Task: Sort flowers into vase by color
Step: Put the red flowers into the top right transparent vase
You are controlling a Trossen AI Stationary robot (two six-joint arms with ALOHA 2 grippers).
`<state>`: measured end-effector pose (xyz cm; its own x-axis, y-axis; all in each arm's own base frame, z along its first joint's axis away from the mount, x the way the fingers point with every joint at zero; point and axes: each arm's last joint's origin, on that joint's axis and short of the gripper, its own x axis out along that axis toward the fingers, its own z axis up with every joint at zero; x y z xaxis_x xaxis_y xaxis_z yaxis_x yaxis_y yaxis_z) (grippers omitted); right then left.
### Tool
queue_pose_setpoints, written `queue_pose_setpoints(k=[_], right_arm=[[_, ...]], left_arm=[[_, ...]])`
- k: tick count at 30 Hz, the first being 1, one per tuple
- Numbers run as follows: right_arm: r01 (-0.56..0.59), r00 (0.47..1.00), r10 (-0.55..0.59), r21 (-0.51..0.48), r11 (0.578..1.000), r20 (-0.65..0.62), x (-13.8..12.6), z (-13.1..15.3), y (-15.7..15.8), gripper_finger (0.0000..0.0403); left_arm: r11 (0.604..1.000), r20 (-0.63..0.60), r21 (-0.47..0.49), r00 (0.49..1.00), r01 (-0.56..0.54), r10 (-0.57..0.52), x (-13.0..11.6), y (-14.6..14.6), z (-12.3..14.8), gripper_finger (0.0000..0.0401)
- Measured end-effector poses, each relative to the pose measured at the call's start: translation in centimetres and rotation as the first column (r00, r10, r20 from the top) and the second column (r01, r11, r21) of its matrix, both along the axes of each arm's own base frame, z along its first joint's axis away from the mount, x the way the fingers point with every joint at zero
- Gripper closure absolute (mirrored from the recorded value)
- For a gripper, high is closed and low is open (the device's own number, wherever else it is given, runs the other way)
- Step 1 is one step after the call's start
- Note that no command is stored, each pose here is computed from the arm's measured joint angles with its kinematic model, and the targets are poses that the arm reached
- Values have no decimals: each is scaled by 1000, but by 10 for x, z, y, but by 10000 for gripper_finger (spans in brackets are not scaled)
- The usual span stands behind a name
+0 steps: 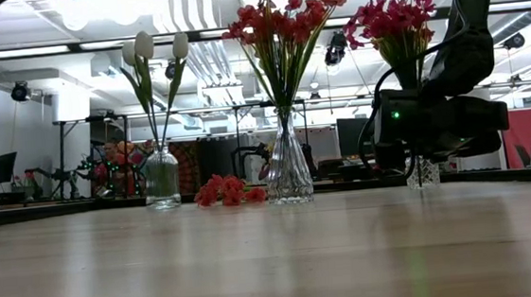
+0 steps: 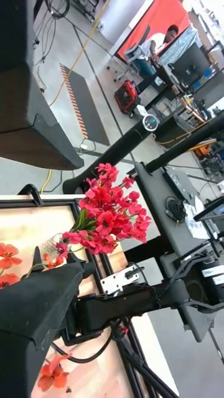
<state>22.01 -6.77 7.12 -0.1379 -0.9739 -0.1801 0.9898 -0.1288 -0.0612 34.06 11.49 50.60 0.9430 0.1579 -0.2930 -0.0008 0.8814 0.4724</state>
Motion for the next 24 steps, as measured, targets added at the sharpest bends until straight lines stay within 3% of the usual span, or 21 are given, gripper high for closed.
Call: queue_pose_setpoints(k=[14, 24], right_arm=[[-26, 1000, 26, 28, 999, -8, 1, -1, 5, 17], [-47, 999, 48, 48, 998, -9, 2, 6, 8, 17]], left_arm=[[999, 57, 24, 998, -21, 20, -36, -12, 26, 155], [999, 36, 20, 999, -25, 24, -40, -13, 26, 155]])
